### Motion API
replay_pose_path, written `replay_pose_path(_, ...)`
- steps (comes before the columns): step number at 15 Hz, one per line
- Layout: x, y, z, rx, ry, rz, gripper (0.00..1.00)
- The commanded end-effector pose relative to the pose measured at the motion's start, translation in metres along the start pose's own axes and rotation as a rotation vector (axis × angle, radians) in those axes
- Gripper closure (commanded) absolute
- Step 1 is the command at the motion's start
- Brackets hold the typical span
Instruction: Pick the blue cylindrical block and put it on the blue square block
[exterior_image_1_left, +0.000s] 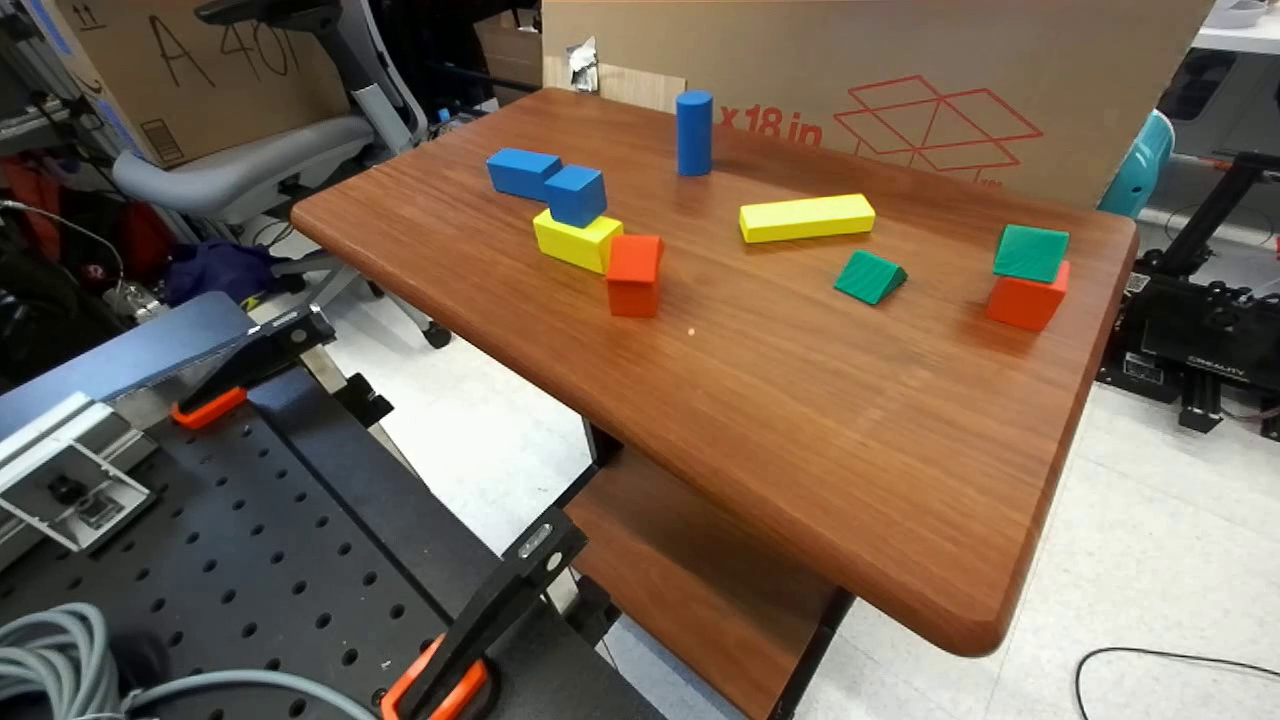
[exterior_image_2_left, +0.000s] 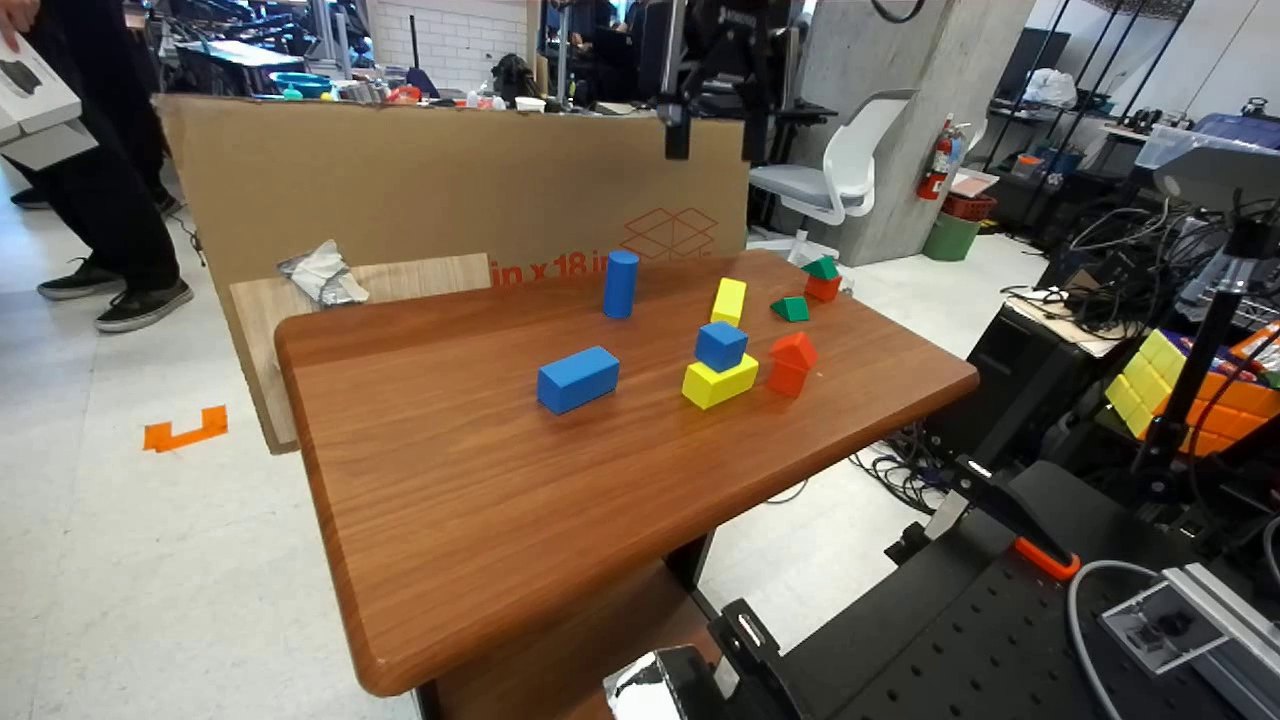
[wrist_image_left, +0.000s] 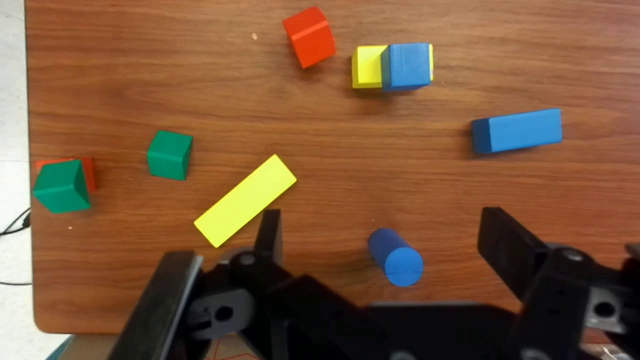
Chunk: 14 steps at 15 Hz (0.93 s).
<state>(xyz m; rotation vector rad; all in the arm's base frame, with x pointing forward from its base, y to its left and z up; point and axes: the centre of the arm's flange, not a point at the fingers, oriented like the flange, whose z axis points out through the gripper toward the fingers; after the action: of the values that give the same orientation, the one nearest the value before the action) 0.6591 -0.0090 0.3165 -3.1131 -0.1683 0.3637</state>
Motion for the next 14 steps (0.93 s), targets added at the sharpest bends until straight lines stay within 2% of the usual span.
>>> replay_pose_path(1, 0.033, -0.014, 0.029, -0.053, -0.039, 0.007, 0.0)
replay_pose_path(10, 0.072, -0.051, 0.072, -0.108, -0.025, -0.035, 0.0)
replay_pose_path(14, 0.086, -0.056, 0.085, -0.149, -0.011, -0.038, 0.0)
